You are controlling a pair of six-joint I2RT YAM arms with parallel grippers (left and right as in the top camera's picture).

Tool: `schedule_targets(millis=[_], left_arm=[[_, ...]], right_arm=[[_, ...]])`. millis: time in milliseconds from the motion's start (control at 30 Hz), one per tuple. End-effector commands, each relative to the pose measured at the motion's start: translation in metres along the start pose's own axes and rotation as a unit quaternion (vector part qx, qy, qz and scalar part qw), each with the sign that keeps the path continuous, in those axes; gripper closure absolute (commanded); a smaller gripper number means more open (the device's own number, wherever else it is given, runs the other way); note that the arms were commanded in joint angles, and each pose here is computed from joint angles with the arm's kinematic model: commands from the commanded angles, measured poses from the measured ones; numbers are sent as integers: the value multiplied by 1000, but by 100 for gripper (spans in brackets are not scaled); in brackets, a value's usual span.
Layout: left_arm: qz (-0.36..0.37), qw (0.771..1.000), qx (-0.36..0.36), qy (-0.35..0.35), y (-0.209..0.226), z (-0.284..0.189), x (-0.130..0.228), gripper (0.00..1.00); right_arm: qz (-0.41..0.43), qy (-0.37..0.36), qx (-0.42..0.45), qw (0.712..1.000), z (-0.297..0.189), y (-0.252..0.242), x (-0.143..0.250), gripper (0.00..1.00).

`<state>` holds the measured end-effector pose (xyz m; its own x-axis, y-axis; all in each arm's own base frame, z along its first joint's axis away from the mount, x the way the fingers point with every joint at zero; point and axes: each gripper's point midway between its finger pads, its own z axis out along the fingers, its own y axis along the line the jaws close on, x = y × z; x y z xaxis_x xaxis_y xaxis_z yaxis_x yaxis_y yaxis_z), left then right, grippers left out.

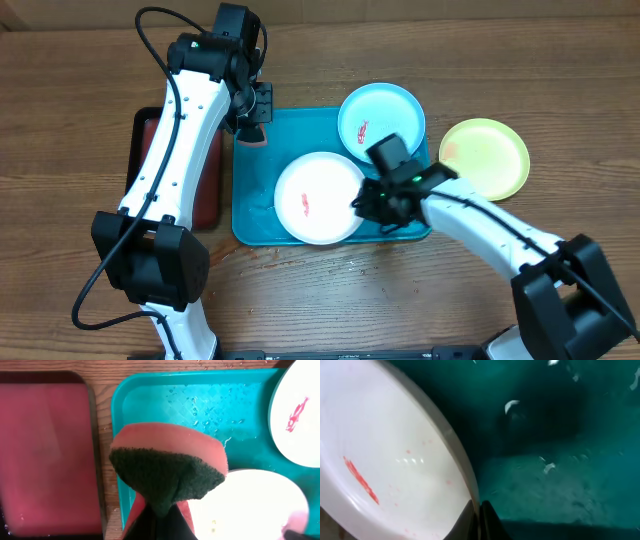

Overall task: Clean dirty plates on tray and stack at the side
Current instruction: 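Release the yellow plate and move the right gripper to the white plate, then pinch the white plate rim with the right gripper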

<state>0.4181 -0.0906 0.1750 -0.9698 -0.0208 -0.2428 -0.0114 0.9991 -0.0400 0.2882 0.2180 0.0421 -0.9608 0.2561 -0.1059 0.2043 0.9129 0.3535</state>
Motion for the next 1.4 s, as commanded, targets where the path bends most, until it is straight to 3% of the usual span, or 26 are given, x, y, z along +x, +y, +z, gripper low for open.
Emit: schedule_targets(millis=[0,233,267,333,400,767,1133,1367], left_arm=[[-10,1000,5,-5,0,-3,-2,96],[-10,1000,5,-6,0,-3,-2,96],[-10,1000,5,-6,0,-3,-2,96],[-10,1000,5,-6,0,-3,-2,96],[-10,1000,5,-6,0,-3,-2,96],[-10,1000,7,-13,-1,-3,-5,95],[-10,1000,7,-13,-1,-3,-5,96],[-12,1000,6,-3,-1,2,0,96]], right_arm=[[44,-56,0,997,15,20,-15,96],[58,-59,-27,996,32,35,-19,96],[56,-59,-27,996,32,34,-19,91],[4,-59,-22,998,32,33,-19,70],[-21,-61,-18,998,31,31,-23,69],[-156,-109,-23,981,22,42,-57,77],[-147,-102,-18,984,42,37,-59,82],[-97,-90,-11,991,54,30,-55,91]])
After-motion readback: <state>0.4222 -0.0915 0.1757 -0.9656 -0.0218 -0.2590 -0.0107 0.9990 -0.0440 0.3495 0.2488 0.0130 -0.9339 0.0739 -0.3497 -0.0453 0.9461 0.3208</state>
